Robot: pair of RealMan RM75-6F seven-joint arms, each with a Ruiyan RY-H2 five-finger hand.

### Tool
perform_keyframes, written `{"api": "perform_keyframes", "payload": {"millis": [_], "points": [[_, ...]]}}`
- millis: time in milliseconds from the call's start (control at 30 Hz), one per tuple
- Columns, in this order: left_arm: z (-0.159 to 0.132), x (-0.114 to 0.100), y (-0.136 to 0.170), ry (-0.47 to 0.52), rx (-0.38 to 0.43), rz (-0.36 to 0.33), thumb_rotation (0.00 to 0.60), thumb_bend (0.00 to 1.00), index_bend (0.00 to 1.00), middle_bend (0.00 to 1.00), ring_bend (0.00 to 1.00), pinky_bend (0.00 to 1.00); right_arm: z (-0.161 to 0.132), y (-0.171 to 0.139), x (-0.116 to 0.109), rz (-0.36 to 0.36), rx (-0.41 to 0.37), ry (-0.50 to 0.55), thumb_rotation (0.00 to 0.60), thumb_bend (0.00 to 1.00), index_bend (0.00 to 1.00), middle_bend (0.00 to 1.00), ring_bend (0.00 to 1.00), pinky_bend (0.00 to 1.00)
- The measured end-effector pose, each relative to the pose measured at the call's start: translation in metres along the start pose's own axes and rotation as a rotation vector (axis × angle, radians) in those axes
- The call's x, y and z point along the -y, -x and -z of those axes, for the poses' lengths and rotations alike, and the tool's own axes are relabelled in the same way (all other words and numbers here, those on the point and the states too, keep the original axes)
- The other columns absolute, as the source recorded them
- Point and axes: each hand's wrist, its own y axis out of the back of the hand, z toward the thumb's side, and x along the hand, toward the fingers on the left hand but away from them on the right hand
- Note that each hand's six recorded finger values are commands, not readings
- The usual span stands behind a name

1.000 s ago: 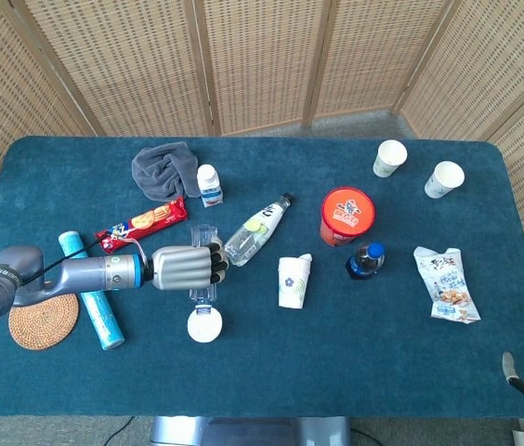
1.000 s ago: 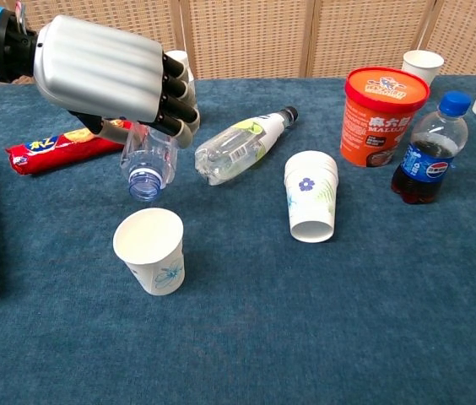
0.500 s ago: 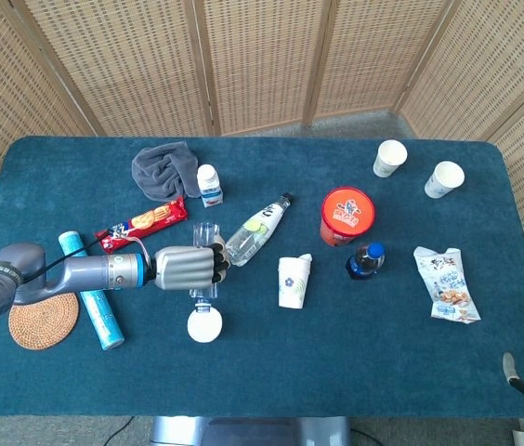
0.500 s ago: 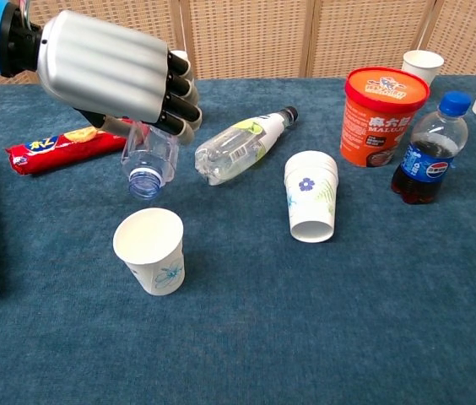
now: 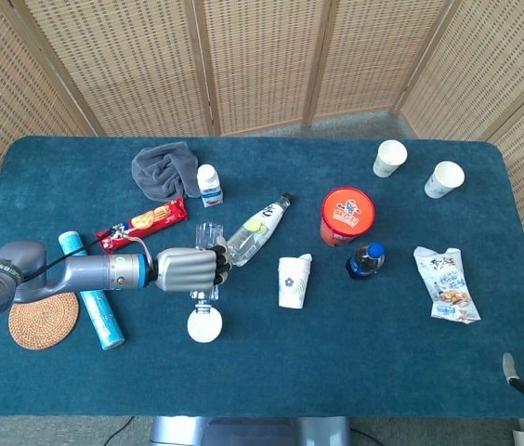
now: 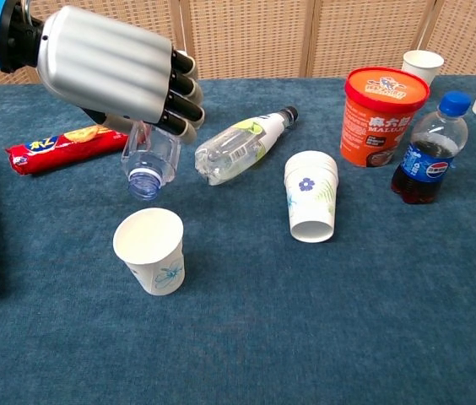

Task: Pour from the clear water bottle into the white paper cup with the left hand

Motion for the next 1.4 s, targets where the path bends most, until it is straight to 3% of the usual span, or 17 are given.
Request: {"api": "perform_keyframes", "payload": {"millis": [567, 833, 1067, 1400], "points": [[-0.003, -0.003, -0.002, -0.054, 0.014, -0.013, 0.600, 0.48, 0.43, 0.35, 0.33, 0.35, 0.001, 0.001, 0.000, -0.001, 0.003, 0.001, 0.600, 0.44, 0.00, 0.04, 0.00, 0.00], [-0.004, -0.003, -0.002, -0.029, -0.006, -0.018, 0.600, 0.48, 0.43, 0.34, 0.33, 0.35, 0.001, 0.001, 0.000, -0.002, 0.003, -0.001, 0.600, 0.44, 0.00, 0.04, 0.00, 0.00], [-0.006, 0.001, 0.000, 0.068, -0.061, -0.019, 0.600, 0.48, 0.43, 0.34, 0.33, 0.35, 0.001, 0.002, 0.000, -0.002, 0.003, -0.002, 0.600, 0.44, 0.00, 0.04, 0.00, 0.00], [-0.013, 0.014, 0.010, 0.313, -0.191, -0.016, 0.600, 0.47, 0.42, 0.34, 0.33, 0.35, -0.001, 0.004, 0.001, -0.011, 0.002, -0.005, 0.600, 0.44, 0.00, 0.04, 0.00, 0.00]]}}
